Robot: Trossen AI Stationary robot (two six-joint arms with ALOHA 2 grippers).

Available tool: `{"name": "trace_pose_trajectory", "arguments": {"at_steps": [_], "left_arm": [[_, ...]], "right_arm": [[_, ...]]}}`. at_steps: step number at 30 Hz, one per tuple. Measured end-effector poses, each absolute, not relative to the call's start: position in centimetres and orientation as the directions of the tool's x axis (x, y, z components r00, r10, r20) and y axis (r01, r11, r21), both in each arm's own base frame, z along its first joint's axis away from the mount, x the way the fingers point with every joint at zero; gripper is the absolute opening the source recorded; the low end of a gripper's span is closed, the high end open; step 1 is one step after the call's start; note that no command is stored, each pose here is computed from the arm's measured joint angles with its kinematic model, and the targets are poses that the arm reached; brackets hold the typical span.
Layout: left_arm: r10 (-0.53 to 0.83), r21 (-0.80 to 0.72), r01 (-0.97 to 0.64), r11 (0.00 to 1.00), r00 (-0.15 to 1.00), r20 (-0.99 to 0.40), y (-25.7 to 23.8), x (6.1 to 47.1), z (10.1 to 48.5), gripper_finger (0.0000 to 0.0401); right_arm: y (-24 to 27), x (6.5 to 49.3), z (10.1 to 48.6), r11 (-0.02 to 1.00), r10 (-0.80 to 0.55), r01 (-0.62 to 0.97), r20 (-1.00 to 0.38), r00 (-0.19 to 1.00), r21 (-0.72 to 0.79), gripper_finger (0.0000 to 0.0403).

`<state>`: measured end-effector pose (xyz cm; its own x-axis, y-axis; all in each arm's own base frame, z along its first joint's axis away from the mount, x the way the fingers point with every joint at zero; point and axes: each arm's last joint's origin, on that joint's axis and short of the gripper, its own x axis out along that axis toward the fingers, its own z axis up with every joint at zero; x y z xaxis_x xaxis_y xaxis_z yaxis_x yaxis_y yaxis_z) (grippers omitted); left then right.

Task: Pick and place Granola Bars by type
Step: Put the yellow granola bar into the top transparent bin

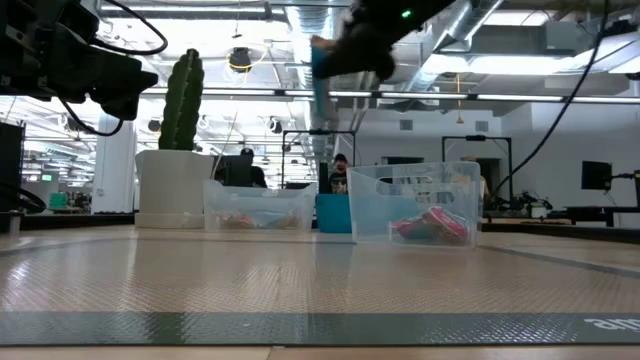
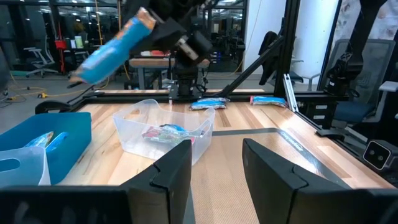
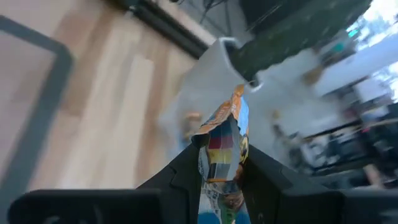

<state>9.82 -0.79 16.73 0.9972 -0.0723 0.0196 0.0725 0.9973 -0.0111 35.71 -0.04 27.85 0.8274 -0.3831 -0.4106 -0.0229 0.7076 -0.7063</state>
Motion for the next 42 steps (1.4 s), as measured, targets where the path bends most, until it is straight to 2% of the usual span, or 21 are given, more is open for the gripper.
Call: {"name": "trace_pose_trajectory", "arguments": {"at_steps": [9, 14, 23, 33, 42], "left_arm": [[-0.072, -0.011, 0.072, 0.997, 0.997, 0.02, -0.8, 9.8, 16.7, 0.0135], [-0.072, -0.011, 0.072, 0.997, 0.997, 0.02, -0.8, 9.8, 16.7, 0.0135], [-0.072, -0.011, 0.072, 0.997, 0.997, 0.02, -0.8, 9.8, 16.7, 0.0135], [-0.072, -0.008, 0.072, 0.997, 0.997, 0.02, -0.8, 9.8, 16.7, 0.0135], [-0.073, -0.004, 0.073, 0.997, 0.997, 0.02, -0.8, 9.8, 16.7, 0.0135]], "right_arm": [[-2.1, 40.6, 27.4, 0.565, -0.434, 0.115, -0.176, 0.884, -0.817, 0.0086], [-2.6, 41.1, 27.3, 0.549, -0.443, 0.143, -0.142, 0.885, -0.823, 0.0086], [-3.8, 41.0, 27.1, 0.55, -0.456, 0.133, -0.163, 0.875, -0.825, 0.0086], [-6.6, 40.9, 28.1, 0.597, -0.398, -0.06, -0.361, 0.844, -0.8, 0.0086], [-8.4, 41.9, 28.5, 0.595, -0.335, -0.101, -0.36, 0.871, -0.797, 0.0086]]}}
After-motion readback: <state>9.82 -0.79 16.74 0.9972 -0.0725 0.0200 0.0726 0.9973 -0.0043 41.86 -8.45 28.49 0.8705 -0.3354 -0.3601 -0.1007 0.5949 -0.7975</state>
